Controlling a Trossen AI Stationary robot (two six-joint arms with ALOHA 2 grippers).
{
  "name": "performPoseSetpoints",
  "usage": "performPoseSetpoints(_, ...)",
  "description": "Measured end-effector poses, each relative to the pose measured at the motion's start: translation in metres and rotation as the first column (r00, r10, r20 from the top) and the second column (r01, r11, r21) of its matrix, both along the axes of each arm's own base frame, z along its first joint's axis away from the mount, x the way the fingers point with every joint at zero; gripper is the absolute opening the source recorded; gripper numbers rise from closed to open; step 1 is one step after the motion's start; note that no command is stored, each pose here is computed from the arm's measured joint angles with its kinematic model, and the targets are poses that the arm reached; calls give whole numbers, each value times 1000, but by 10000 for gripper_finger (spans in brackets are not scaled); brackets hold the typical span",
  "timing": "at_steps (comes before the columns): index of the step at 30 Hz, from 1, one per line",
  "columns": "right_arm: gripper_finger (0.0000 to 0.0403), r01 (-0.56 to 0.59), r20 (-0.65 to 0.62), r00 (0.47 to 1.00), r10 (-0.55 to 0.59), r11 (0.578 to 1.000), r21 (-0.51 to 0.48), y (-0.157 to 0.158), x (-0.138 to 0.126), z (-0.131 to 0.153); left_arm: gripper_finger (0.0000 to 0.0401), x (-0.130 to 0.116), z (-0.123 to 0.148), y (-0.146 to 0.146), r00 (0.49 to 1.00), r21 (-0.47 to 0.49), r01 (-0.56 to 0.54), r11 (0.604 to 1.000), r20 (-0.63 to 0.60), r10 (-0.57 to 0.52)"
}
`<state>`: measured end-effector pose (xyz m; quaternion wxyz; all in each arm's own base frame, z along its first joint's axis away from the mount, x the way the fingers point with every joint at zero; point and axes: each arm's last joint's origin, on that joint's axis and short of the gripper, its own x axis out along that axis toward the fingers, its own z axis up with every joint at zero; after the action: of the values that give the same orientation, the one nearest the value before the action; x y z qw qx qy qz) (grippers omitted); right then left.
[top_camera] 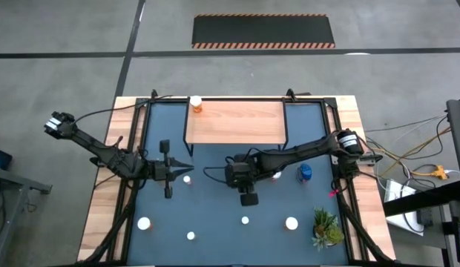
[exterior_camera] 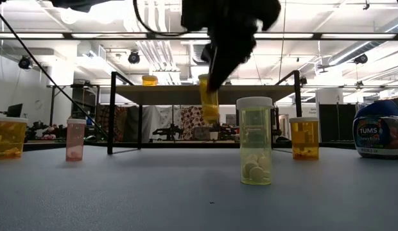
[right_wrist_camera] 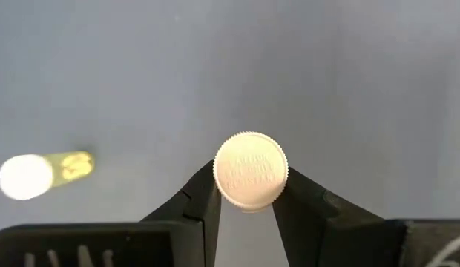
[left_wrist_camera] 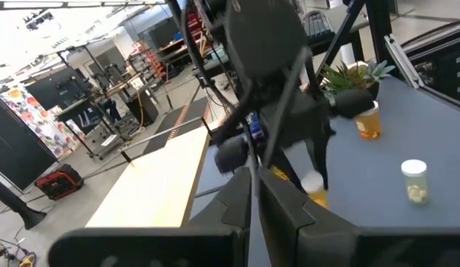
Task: Pick and place medicine bottles onto shelf by color
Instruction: Put the small pill bottle on the shelf
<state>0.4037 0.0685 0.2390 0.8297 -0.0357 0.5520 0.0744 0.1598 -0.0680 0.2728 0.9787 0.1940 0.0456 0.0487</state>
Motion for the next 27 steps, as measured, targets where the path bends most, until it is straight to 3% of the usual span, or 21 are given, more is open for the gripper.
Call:
performPoseSetpoints(9,96,21,35,999,-21,1000,11,-11,1,69,8,0,-1,0,1000,-2,-1,1000,-1,1)
performPoseSetpoints(16,96,61,156,986,-61,998,7,-44,3,115,8,0,0,0,1000,-21,-2,1000,2,2)
performPoseSetpoints(27,96,272,175,948,-267,962,-5,-140,-4,122,8,0,0,0,1000,-26,-2,1000,4,3)
